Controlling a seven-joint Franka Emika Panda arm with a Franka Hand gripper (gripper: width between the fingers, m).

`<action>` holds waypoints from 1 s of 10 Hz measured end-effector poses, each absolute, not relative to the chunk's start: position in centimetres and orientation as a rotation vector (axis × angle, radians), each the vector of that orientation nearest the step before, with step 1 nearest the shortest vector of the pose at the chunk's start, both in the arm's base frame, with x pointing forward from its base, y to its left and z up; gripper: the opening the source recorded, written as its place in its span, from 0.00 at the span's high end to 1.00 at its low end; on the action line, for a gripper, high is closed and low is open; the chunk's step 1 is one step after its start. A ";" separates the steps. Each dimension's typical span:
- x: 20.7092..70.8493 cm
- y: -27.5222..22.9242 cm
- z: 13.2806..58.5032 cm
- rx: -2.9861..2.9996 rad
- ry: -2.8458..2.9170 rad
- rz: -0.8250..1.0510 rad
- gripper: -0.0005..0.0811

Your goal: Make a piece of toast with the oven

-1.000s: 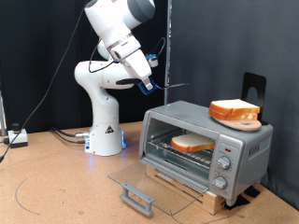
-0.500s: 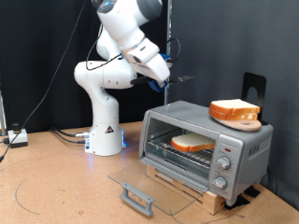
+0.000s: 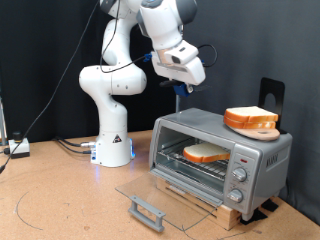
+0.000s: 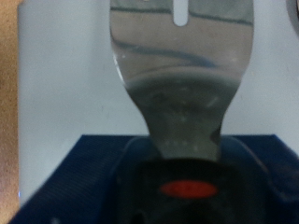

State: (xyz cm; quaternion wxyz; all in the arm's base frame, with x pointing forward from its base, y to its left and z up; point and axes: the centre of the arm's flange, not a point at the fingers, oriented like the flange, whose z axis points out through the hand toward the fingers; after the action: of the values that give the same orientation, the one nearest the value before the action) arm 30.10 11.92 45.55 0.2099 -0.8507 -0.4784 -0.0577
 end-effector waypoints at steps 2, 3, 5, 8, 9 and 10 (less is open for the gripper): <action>29.5 13.8 44.6 -2.411 -1.322 -0.128 0.51; 29.5 14.3 43.9 -2.434 -1.317 -0.119 0.51; 29.4 14.4 42.4 -2.464 -1.311 -0.115 0.51; 29.3 14.5 40.3 -2.465 -1.272 -0.114 0.51; 29.2 14.7 39.8 -2.456 -1.265 -0.112 0.51; 29.2 15.0 39.5 -2.448 -1.265 -0.112 0.51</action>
State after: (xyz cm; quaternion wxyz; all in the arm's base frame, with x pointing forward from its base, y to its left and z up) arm 29.15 14.98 39.46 0.1909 -0.8713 -0.4504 -0.0398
